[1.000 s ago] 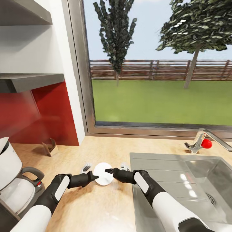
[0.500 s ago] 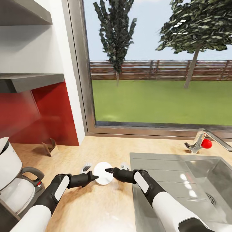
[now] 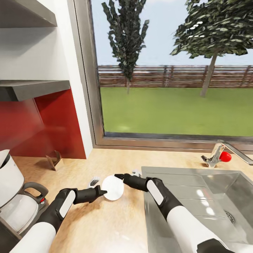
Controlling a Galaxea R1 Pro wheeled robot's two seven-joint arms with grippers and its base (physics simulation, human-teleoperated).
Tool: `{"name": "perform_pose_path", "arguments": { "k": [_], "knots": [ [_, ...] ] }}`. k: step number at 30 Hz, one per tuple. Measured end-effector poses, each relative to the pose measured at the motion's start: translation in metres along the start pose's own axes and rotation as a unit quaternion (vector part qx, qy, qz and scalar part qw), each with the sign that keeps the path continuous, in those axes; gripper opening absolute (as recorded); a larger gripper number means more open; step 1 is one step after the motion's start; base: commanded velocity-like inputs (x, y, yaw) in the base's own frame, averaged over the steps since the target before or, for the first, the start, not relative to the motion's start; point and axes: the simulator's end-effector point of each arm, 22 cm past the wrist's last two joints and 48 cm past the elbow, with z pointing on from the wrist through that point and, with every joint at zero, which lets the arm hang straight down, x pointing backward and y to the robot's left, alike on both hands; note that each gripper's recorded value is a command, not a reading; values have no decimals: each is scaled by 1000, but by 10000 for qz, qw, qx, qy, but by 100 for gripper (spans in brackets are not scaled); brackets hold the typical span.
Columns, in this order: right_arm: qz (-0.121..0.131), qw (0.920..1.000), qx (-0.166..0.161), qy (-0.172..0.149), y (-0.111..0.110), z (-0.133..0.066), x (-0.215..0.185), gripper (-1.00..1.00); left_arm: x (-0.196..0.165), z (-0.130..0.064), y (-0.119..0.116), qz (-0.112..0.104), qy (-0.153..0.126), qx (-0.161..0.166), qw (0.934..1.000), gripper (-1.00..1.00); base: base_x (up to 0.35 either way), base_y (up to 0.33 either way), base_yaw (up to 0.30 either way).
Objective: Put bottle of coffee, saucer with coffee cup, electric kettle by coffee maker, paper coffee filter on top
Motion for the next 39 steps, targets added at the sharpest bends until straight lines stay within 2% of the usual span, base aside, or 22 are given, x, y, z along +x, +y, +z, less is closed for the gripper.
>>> {"name": "perform_pose_path", "arguments": {
  "k": [7,11,13,19,22,25,39],
  "knots": [
    [-252,9992,-165,-248,21,-6,-25,100,-3,-2,0,3,-21,4,10000,-100,0,0,0],
    [-401,9982,-187,-396,24,-14,-41,100,-7,-4,-4,-90,-71,121,9999,-100,0,0,0],
    [-483,9977,-106,-470,15,-23,-51,100,-9,-5,-9,-177,-101,247,9995,-100,0,0,0],
    [-497,9976,-77,-485,12,-26,-53,100,-9,-6,-10,-194,-102,276,9994,-100,-18,0,0],
    [-623,9960,206,-605,-20,-51,-73,100,-9,-10,-16,-253,-73,472,9985,-100,-198,0,0],
    [-685,9949,340,-658,-35,-64,-82,100,-10,-12,-20,-272,-61,601,9978,-100,-295,0,0],
    [-696,9945,380,-682,-39,-68,-86,100,-7,-14,-22,-290,-38,706,9971,-100,-328,45,0]
  ]
}}
